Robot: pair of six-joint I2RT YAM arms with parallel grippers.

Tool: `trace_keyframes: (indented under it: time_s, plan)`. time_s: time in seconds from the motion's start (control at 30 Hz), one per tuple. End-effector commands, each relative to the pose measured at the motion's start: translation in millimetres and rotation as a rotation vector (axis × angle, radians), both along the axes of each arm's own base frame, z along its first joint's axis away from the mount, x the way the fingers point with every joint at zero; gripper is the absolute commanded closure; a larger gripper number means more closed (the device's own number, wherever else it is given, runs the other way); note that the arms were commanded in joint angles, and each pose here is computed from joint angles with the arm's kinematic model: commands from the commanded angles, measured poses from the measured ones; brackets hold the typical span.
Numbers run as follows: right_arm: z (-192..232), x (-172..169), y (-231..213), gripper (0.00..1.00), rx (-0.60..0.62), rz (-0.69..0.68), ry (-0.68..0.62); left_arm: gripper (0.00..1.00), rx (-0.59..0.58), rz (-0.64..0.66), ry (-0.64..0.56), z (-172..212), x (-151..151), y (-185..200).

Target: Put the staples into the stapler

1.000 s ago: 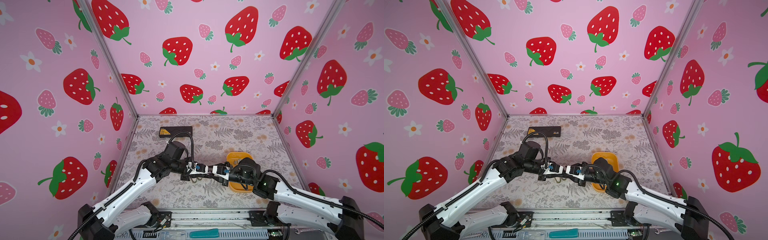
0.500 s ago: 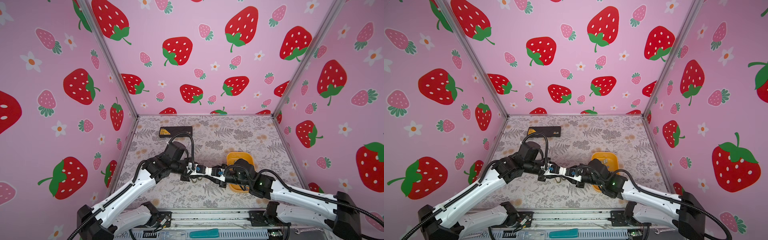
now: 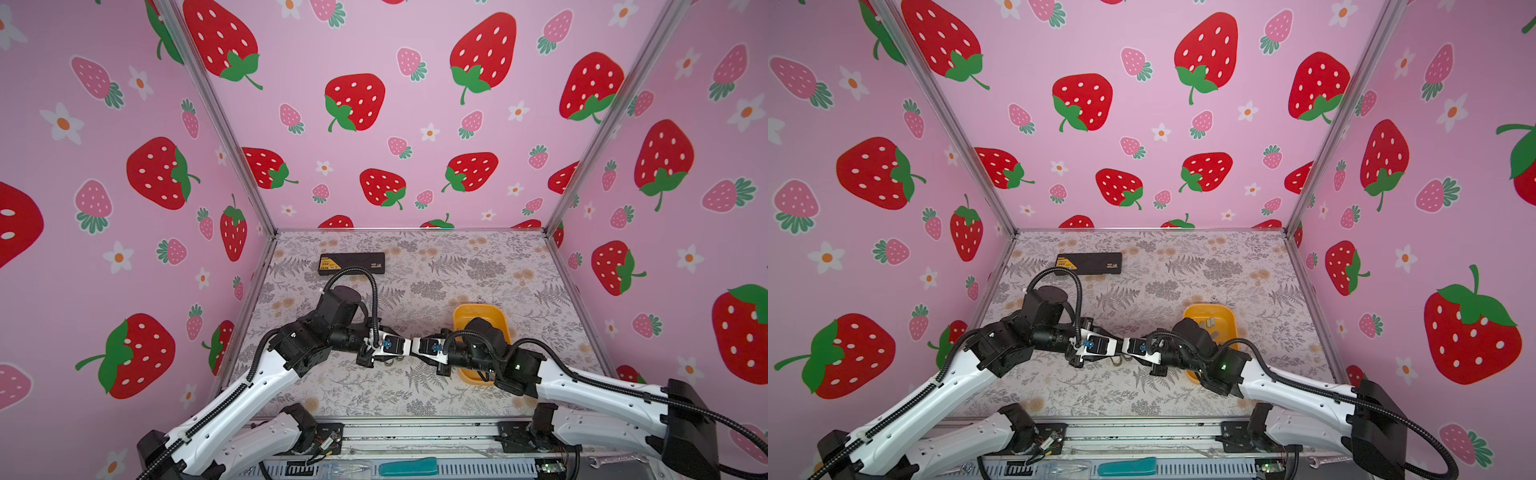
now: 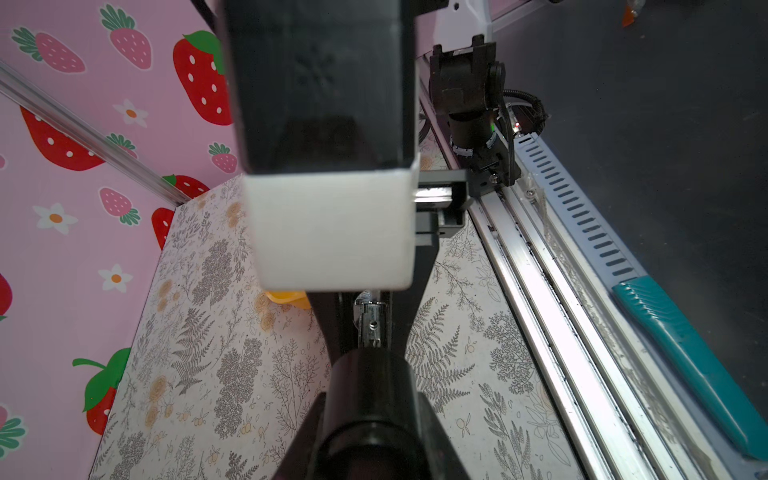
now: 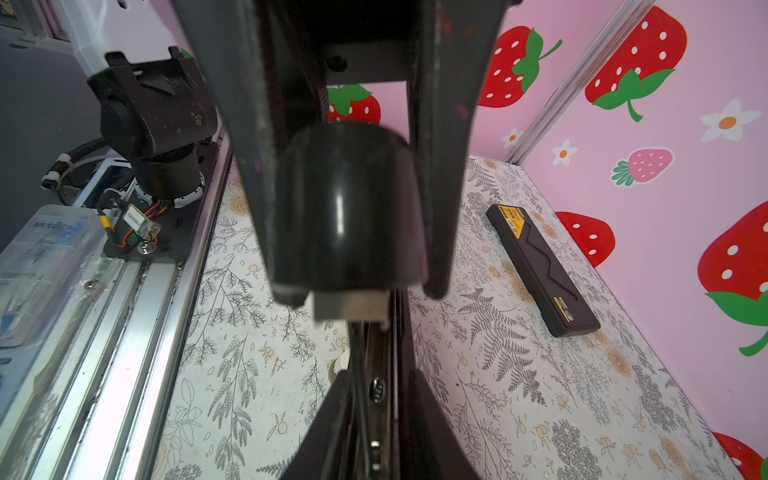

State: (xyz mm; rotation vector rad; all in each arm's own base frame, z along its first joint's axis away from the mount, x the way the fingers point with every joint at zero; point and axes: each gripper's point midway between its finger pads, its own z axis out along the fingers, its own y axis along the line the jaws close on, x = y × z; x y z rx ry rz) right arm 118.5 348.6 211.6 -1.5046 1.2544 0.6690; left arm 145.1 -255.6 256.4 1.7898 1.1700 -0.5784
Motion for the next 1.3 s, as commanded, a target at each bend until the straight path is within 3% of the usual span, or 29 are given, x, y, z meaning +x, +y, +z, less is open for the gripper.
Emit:
trace_keyframes:
  time_s: [0.0, 0.33, 0.67, 0.83, 1.27]
  plan:
    - [-17, 2, -2, 0.72, -0.04, -0.009, -0.002, 1.0, -0.119, -0.066, -0.065, 32, -10, -6]
    - [-26, 14, 0, 0.63, -0.073, -0.061, -0.005, 1.0, -0.178, -0.037, -0.075, 47, -12, -2]
    - [-28, 16, 1, 0.84, -0.07, -0.056, 0.002, 1.0, -0.225, -0.001, -0.075, 56, -8, 3]
    - [-23, 23, -6, 0.99, -0.031, -0.071, 0.0, 1.0, -0.269, 0.039, -0.059, 65, 2, 8]
    - [6, 23, -33, 1.0, 0.193, -0.066, 0.002, 1.0, -0.39, 0.147, -0.004, 83, 34, 32]
